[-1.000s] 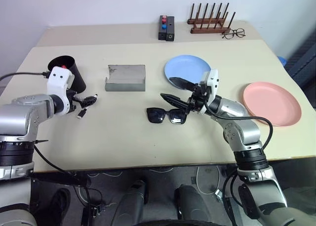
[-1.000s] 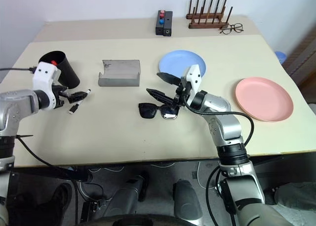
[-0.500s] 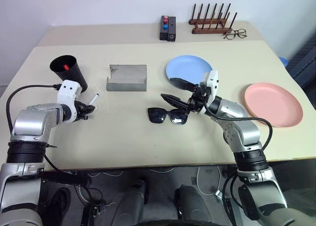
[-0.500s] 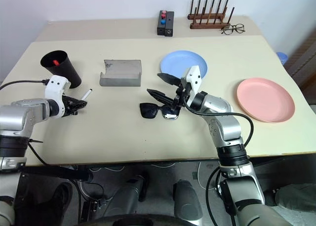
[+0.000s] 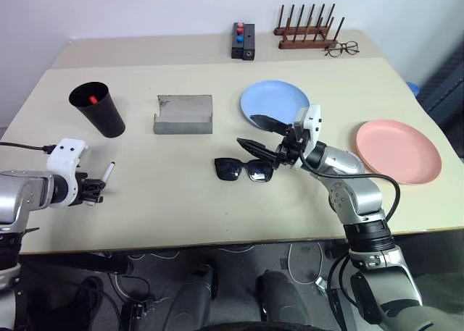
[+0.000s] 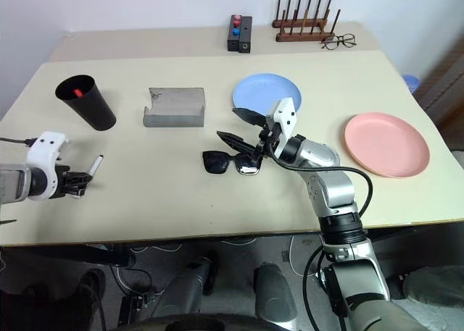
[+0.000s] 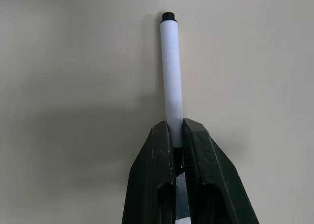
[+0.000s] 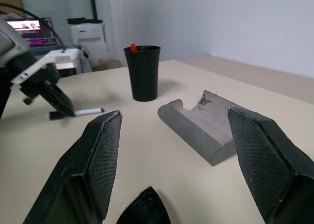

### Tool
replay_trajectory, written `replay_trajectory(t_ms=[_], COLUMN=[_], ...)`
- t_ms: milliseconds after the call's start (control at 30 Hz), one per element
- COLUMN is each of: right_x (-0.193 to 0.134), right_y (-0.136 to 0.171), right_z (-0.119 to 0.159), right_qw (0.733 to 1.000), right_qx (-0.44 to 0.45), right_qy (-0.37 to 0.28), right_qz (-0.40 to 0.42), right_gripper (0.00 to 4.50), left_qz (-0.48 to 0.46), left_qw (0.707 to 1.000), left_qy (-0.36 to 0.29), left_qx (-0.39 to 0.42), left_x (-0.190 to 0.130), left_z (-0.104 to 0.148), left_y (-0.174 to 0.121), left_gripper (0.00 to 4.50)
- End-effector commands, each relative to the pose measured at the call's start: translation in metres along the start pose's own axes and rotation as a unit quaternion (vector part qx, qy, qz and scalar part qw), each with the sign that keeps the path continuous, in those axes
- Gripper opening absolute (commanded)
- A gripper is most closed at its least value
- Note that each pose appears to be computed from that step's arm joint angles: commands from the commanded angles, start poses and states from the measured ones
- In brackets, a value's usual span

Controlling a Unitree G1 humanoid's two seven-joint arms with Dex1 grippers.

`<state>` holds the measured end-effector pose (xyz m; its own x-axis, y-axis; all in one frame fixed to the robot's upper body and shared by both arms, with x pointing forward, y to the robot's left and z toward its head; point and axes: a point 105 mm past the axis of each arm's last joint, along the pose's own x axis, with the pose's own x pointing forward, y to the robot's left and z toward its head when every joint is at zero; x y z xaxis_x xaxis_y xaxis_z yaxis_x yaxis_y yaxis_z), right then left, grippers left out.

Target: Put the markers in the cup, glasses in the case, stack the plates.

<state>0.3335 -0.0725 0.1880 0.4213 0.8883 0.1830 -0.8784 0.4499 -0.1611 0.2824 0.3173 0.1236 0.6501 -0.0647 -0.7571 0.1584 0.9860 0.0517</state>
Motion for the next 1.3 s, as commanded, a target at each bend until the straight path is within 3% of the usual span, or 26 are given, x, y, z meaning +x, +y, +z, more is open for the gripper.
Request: replay_trajectory(t_ms=[33, 167, 267, 500, 767, 867, 1133, 1233, 1300], right_x=[0.004, 0.005, 0.005, 0.004, 0.008, 0.008, 0.005, 0.003, 0.003], right_y=[0.002, 0.004, 0.004, 0.006, 0.008, 0.008, 0.008, 0.008, 0.008], right_z=[0.011, 0.010, 0.010, 0.008, 0.007, 0.006, 0.006, 0.006, 0.006], right_qw=[1.000, 1.000, 1.000, 1.000, 1.000, 1.000, 1.000, 1.000, 1.000], right_qx=[-0.018, -0.018, -0.018, -0.018, -0.015, -0.017, -0.018, -0.019, -0.020], right_qy=[-0.018, -0.017, -0.015, -0.012, -0.012, -0.011, -0.012, -0.012, -0.011], right_qz=[0.009, 0.014, 0.014, 0.015, 0.019, 0.016, 0.007, 0.004, 0.003], right_gripper=[3.48, 3.48, 3.48, 3.48, 3.48, 3.48, 3.48, 3.48, 3.48], left_qz=[0.005, -0.007, -0.007, -0.003, -0.075, -0.070, -0.077, -0.076, -0.077], left_qw=[1.000, 1.000, 1.000, 1.000, 0.996, 0.992, 0.987, 0.986, 0.985], left_qy=[-0.020, -0.003, -0.001, -0.011, 0.025, 0.059, 0.073, 0.077, 0.083], left_qx=[-0.005, -0.008, -0.005, -0.006, 0.036, 0.088, 0.122, 0.127, 0.131], left_x=[-0.018, -0.019, -0.017, -0.019, -0.011, -0.006, 0.012, 0.023, 0.028], left_z=[0.007, -0.003, -0.005, 0.008, 0.022, 0.019, 0.028, 0.026, 0.022], left_y=[0.003, 0.001, -0.001, 0.006, -0.001, 0.005, 0.007, 0.006, 0.005], left_gripper=[0.02, 0.02, 1.09, 4.46, 4.46, 4.46, 4.46, 3.66, 2.69])
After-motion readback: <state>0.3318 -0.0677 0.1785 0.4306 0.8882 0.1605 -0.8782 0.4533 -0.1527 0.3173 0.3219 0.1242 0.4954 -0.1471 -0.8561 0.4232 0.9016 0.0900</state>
